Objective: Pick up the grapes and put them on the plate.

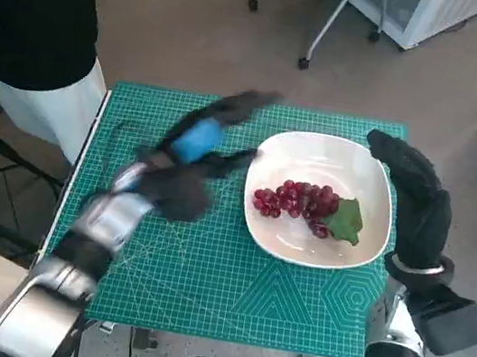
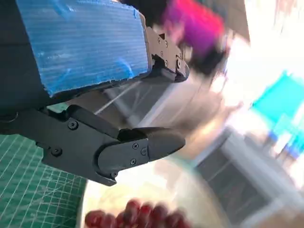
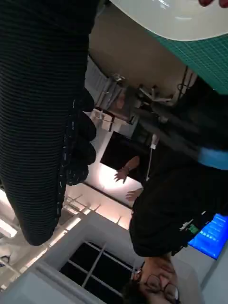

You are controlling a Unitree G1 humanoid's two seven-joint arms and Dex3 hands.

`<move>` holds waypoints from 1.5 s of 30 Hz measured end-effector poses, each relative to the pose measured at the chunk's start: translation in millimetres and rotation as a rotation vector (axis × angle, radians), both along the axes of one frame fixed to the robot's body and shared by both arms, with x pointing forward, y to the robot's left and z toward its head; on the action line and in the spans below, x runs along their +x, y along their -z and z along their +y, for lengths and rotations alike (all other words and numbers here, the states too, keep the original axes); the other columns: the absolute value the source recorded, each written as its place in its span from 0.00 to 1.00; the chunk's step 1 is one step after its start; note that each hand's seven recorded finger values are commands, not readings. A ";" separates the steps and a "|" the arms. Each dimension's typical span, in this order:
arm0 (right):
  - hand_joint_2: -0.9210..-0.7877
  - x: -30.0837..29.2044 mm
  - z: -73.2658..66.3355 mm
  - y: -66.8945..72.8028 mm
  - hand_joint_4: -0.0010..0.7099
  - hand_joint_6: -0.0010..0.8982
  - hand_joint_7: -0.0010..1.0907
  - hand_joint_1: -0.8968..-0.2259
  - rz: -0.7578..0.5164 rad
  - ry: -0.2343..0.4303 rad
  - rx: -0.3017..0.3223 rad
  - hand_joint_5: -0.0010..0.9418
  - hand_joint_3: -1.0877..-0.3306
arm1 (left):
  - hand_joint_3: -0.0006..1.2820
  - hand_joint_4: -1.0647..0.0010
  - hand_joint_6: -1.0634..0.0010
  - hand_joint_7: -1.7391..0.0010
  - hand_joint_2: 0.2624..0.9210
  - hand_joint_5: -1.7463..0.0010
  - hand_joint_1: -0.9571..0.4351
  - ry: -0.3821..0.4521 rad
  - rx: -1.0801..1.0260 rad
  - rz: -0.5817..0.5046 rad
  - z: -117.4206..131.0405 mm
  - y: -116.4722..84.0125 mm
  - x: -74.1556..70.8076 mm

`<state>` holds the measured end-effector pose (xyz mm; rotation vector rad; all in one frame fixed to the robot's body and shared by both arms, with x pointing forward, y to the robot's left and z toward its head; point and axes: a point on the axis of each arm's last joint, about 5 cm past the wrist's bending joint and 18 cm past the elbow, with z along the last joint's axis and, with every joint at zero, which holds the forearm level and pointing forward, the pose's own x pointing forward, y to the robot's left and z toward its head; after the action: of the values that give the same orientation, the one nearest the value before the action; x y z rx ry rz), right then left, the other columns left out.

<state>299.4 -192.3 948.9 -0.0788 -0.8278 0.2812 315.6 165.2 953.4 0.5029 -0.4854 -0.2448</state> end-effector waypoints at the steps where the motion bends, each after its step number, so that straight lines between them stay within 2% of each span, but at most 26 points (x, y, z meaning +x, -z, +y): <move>1: 0.00 0.3 1.1 0.3 0.31 0.25 0.01 0.62 0.002 -0.003 0.002 0.00 0.66 | 0.42 0.73 0.66 0.99 1.00 0.99 0.27 -0.006 -0.041 -0.004 4.2 5.1 -4.0; 8: 0.00 1.4 5.9 3.1 0.32 0.25 0.01 0.62 0.018 -0.025 0.003 0.01 0.68 | 0.44 0.74 0.68 0.99 1.00 0.99 0.27 -0.024 -0.214 -0.020 25.7 25.4 -23.2; 19: 0.00 2.5 5.2 5.6 0.32 0.26 0.01 0.60 0.032 -0.035 0.006 0.01 0.70 | 0.41 0.75 0.68 0.99 1.00 1.00 0.26 -0.029 -0.298 -0.082 42.7 27.0 -37.4; 32: 0.00 4.8 7.3 5.3 0.34 0.27 0.01 0.59 0.034 -0.050 0.005 0.01 0.73 | 0.40 0.73 0.67 0.99 1.00 1.00 0.27 -0.039 -0.320 -0.094 44.1 34.5 -49.2; 45: 0.00 4.6 5.4 6.6 0.34 0.27 0.01 0.58 0.042 -0.059 -0.009 0.00 0.73 | 0.39 0.73 0.66 0.99 1.00 1.00 0.28 -0.036 -0.323 -0.090 43.5 36.2 -50.7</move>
<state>304.1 -186.9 942.2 -0.0570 -0.7885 0.3408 264.8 208.7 917.2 0.2074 -0.5904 -0.1057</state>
